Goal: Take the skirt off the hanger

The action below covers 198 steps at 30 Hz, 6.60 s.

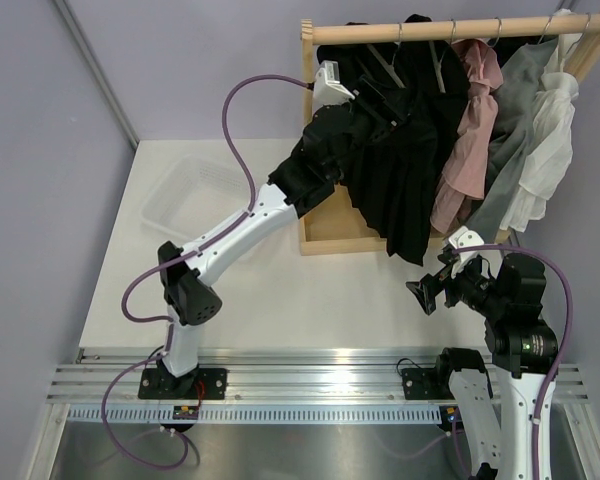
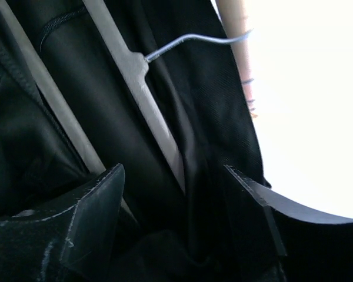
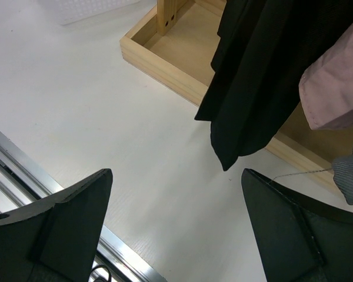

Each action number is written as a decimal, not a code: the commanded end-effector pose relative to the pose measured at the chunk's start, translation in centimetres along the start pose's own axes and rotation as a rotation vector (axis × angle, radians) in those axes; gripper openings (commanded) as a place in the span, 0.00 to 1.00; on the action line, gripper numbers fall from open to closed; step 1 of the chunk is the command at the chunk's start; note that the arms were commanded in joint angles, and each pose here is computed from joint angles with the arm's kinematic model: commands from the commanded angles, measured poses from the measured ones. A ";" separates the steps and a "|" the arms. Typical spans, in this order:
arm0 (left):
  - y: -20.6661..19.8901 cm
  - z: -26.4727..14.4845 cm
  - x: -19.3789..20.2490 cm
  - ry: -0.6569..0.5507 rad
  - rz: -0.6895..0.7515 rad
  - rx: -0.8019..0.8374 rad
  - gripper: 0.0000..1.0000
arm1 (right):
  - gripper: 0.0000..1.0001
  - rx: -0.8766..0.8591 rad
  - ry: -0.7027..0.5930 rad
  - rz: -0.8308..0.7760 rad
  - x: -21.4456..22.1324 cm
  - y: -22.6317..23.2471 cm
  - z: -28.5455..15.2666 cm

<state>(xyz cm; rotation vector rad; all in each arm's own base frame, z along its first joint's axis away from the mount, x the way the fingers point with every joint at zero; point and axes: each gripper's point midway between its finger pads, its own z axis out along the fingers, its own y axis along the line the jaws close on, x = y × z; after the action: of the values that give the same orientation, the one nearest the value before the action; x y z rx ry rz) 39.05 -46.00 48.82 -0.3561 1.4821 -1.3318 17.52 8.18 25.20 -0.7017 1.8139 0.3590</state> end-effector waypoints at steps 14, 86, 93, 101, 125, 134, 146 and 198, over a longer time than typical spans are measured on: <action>0.0 2.4 -1.4 -0.126 0.041 0.001 0.38 | 0.99 0.016 -0.024 -0.025 -0.5 -0.2 -0.2; 5.8 -21.2 5.7 0.586 0.373 0.417 0.00 | 1.00 -0.238 -0.046 0.084 -10.2 2.2 -2.3; 11.1 -24.6 8.7 0.731 0.468 0.383 0.00 | 0.99 -0.097 -0.023 0.100 -12.2 -0.8 -2.4; 11.0 -26.5 10.5 0.834 0.422 0.473 0.00 | 1.00 -0.174 -0.016 -0.029 -10.7 -0.4 -1.5; 18.7 -30.8 16.0 1.053 0.709 0.327 0.70 | 0.99 -0.563 0.058 -0.620 3.4 0.0 5.3; 20.5 -30.8 16.4 1.063 0.822 0.298 0.88 | 0.99 -0.778 0.025 -0.695 5.1 2.1 6.2; 21.2 -32.0 13.1 0.961 0.932 0.239 0.99 | 0.99 -0.770 0.134 -0.688 6.4 4.4 11.6; 17.8 -31.0 4.8 0.604 1.096 0.135 0.99 | 0.00 -0.690 0.128 -0.664 -3.9 5.8 5.2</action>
<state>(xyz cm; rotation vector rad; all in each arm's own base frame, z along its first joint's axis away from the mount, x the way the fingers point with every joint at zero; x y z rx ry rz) 18.12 -26.78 20.79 0.9970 1.7891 -0.5867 19.42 16.66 25.49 -1.7993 1.4720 0.5079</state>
